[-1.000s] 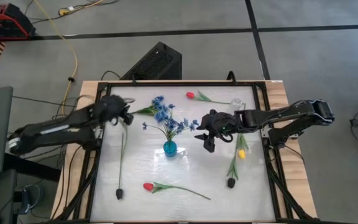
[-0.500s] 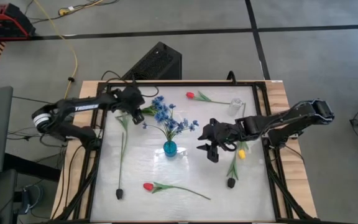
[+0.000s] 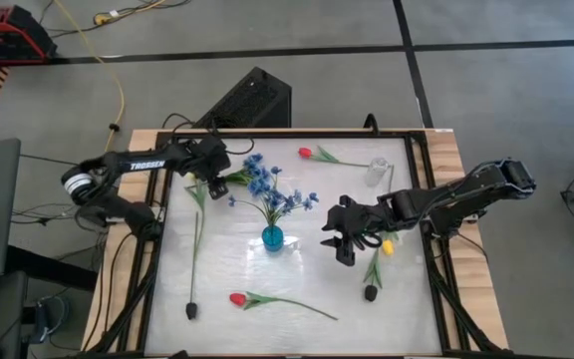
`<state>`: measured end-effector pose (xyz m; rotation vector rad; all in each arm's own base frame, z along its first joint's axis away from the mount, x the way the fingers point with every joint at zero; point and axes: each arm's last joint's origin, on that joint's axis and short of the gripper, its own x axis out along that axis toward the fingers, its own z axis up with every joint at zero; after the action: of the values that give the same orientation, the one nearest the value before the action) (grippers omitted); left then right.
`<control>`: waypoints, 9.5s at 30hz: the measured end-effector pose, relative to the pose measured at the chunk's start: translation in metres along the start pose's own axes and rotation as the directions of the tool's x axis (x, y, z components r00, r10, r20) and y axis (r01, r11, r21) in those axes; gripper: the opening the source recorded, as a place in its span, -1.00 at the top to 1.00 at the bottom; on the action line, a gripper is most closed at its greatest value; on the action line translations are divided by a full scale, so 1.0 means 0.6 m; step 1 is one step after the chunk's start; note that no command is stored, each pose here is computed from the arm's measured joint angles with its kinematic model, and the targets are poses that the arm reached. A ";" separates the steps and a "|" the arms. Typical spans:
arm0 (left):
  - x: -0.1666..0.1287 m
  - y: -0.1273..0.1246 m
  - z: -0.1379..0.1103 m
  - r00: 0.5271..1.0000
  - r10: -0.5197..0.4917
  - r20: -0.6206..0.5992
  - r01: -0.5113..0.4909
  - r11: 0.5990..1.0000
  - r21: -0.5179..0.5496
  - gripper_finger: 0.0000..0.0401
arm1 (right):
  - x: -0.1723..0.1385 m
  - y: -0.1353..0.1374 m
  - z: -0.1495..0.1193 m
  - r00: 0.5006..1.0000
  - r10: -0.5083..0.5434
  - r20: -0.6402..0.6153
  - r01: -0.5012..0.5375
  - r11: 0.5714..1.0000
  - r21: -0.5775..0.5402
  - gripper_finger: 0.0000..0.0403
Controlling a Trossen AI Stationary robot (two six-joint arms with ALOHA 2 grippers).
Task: Sort flowers into vase by color
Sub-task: Put the blue flowers into the blue vase, then put the right black tulip into the blue vase
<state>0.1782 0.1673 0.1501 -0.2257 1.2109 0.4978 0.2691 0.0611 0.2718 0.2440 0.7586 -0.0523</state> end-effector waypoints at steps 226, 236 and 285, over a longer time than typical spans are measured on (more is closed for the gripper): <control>-0.109 -0.156 -0.125 0.488 -0.108 0.866 0.149 0.988 0.040 0.23 | 0.126 0.067 0.052 0.813 -0.216 -0.541 0.135 0.973 -0.186 -0.18; -0.109 -0.156 -0.125 0.488 -0.107 0.866 0.146 0.988 0.039 0.23 | 0.089 0.079 -0.058 0.433 -0.285 -0.855 -0.218 0.888 -0.406 -0.18; -0.107 -0.156 -0.126 0.501 -0.097 0.860 0.135 0.990 0.033 0.23 | 0.136 0.085 -0.141 0.575 -0.436 -0.693 -0.487 0.498 -0.717 0.83</control>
<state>0.1433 0.0381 0.1750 -0.0583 0.1729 0.4236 0.2784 0.1341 0.1667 -0.8375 1.6603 0.5582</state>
